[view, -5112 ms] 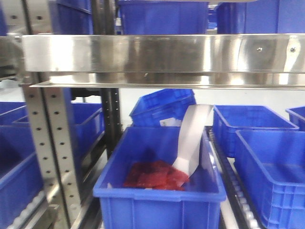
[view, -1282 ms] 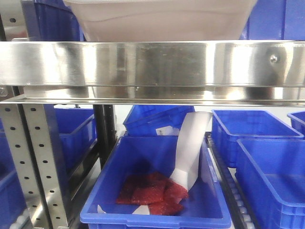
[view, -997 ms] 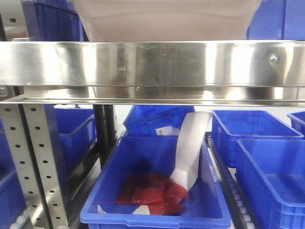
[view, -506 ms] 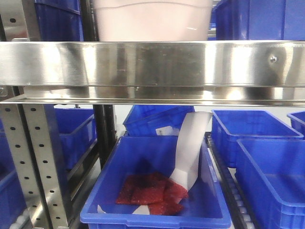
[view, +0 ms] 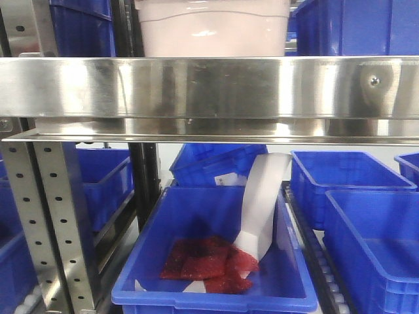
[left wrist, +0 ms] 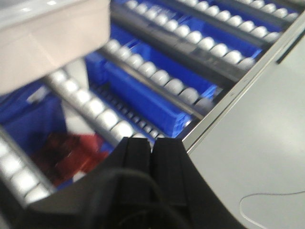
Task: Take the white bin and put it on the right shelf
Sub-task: 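Lower the bin onto the upper roller shelf and open both grippers, then withdraw both grippers from the bin on the shelf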
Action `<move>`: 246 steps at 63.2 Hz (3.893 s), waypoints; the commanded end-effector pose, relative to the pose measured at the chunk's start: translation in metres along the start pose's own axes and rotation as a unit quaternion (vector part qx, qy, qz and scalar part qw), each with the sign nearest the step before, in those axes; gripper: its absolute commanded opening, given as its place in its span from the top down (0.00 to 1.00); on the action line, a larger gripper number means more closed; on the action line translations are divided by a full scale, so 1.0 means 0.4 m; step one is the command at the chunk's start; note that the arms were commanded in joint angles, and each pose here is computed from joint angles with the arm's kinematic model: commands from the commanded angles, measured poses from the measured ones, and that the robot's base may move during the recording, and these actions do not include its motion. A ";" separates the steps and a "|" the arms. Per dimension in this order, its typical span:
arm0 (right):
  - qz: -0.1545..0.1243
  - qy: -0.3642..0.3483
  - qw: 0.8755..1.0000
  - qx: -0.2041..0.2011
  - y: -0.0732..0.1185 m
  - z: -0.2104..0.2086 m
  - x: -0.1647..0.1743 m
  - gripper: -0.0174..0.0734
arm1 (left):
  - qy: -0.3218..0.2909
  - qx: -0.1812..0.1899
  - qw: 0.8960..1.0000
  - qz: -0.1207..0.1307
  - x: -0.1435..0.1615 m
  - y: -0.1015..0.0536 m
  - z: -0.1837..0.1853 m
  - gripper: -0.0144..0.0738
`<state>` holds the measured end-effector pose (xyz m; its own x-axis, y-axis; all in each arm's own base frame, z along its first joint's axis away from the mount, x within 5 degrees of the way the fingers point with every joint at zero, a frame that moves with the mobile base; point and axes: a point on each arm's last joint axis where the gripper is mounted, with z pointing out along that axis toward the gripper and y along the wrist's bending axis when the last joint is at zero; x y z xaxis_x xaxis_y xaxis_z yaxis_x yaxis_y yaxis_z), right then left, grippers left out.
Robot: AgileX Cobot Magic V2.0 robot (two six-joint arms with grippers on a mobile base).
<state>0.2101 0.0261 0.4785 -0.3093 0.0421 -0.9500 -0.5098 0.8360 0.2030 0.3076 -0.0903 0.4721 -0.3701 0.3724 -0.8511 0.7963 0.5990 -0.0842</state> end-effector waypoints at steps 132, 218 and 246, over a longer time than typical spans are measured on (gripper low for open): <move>-0.041 -0.229 0.938 0.256 0.088 -0.254 0.445 0.73 | -0.319 -0.402 0.858 -0.035 0.624 -0.309 -0.225 0.97; -0.040 -0.226 0.940 0.253 0.088 -0.252 0.446 0.73 | -0.313 -0.397 0.861 -0.058 0.877 -0.319 -0.109 0.97; -0.059 -0.168 0.918 0.353 0.031 -0.250 0.502 0.73 | -0.313 -0.397 0.861 -0.058 0.877 -0.319 -0.109 0.97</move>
<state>0.0611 -0.0024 0.3057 -0.0365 0.0019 -0.9993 0.0834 0.9965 -0.0012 0.0565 -0.0061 0.1978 0.0036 -0.0048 -1.0000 0.1037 0.9946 -0.0044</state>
